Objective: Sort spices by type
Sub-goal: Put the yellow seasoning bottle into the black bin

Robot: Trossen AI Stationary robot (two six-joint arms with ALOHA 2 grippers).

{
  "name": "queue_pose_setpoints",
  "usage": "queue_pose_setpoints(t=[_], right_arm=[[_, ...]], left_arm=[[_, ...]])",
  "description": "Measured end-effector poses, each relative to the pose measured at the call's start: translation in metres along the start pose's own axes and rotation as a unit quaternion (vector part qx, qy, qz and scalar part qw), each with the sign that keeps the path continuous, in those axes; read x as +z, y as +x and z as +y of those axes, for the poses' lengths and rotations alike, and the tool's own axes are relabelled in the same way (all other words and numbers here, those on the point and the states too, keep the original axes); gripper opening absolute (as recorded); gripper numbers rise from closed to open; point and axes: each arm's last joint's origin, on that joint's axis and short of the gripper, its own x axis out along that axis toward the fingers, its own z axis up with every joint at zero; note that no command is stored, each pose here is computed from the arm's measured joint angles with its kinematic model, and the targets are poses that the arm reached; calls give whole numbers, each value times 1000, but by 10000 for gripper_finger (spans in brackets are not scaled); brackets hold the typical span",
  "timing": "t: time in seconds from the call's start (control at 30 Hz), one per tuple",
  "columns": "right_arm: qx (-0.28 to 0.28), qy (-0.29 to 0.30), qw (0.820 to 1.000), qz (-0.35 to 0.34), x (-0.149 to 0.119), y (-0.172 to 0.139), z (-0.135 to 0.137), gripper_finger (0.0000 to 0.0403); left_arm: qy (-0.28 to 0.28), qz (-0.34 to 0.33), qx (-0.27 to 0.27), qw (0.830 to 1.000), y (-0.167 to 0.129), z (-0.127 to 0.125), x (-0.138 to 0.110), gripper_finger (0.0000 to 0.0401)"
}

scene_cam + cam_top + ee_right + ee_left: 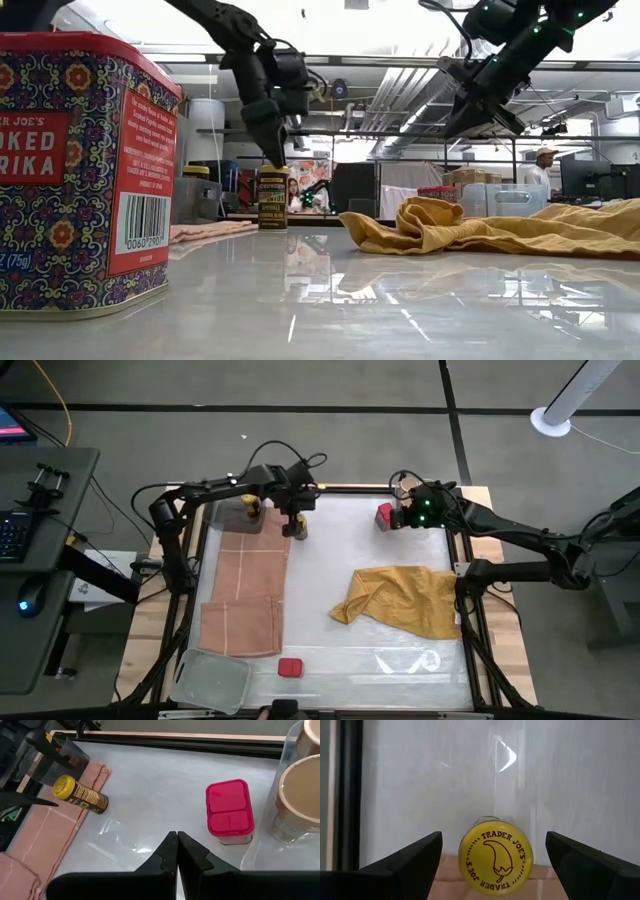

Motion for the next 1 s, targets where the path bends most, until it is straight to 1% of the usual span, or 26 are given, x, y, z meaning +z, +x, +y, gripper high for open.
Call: queue_pose_setpoints(t=[0.2,0.4,0.57,0.63,0.7,0.87,0.9,1.0], right_arm=[[1,-3,1000,1,0,0,0,0],[3,-4,1000,2,0,0,0,0],[5,-3,1000,3,0,0,0,0],[5,-4,1000,3,0,0,0,0],[5,-4,1000,3,0,0,0,0],[5,-4,1000,3,0,0,0,0],[5,-4,1000,3,0,0,0,0],[5,-4,1000,3,0,0,0,0]], left_arm=[[5,23,-11,1000,12,-4,0,342],[19,52,8,998,24,-6,0,342],[23,57,18,998,26,-7,1,336],[25,52,23,998,26,-8,3,323],[27,54,22,998,26,-8,3,298],[37,54,19,998,26,-8,3,201],[37,54,20,998,25,-8,3,190],[36,58,17,997,25,-9,2,190]])
